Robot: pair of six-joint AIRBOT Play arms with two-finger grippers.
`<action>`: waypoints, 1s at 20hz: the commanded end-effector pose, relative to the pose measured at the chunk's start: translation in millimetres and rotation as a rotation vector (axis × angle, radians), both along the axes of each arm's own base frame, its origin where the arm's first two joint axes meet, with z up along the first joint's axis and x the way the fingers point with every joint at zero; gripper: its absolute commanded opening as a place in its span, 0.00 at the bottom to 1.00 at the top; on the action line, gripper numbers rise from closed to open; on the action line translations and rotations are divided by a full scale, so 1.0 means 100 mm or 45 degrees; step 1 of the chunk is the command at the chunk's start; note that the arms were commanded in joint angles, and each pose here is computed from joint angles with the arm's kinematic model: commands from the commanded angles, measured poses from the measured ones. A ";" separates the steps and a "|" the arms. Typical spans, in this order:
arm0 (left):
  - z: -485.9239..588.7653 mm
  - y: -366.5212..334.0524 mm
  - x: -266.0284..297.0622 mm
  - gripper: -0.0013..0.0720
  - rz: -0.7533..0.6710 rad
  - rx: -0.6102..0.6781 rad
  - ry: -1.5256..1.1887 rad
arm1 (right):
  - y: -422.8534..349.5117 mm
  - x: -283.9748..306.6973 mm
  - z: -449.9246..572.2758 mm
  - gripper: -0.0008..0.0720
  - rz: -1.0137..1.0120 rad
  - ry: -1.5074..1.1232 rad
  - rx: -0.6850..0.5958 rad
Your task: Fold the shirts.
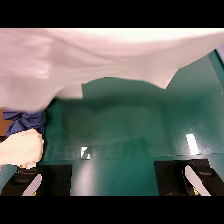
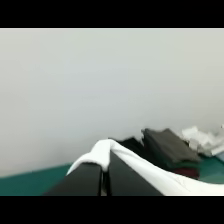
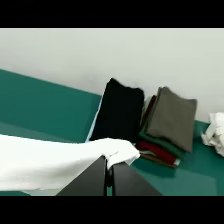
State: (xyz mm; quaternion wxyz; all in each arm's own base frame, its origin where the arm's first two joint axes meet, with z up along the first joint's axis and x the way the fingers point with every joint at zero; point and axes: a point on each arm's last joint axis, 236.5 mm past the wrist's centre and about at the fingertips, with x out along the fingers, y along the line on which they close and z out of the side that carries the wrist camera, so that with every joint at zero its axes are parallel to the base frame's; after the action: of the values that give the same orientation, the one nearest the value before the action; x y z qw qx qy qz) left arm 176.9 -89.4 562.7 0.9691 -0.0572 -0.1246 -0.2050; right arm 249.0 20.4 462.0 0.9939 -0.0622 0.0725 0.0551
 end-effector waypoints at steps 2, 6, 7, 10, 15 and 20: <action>0.33 0.10 -0.29 0.05 0.041 -0.039 -0.112 | -0.17 -0.27 0.15 0.03 -0.110 0.055 -0.061; -0.70 -0.05 0.74 0.05 -0.005 0.091 0.453 | -0.26 0.22 -0.39 0.03 -0.099 0.325 -0.020; -1.07 -0.08 1.04 0.05 -0.022 0.135 0.634 | -0.30 0.38 -0.65 0.03 -0.096 0.429 -0.004; -2.18 -0.13 1.82 0.05 -0.078 0.231 1.117 | -0.40 0.85 -1.55 0.03 -0.086 0.760 0.049; -4.01 -0.17 2.90 0.05 -0.131 0.254 1.666 | -0.51 1.39 -3.28 0.03 -0.081 1.263 0.154; -5.15 -0.17 3.52 0.05 -0.095 0.197 1.805 | -0.58 1.81 -4.33 0.03 -0.093 1.464 0.219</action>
State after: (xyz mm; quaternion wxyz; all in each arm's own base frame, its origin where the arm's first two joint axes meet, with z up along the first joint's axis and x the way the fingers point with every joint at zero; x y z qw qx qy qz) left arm 500.2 -107.1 115.0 0.8274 -0.0990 0.5251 -0.1729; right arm 412.7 -36.0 86.4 0.8230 0.0446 0.5641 0.0507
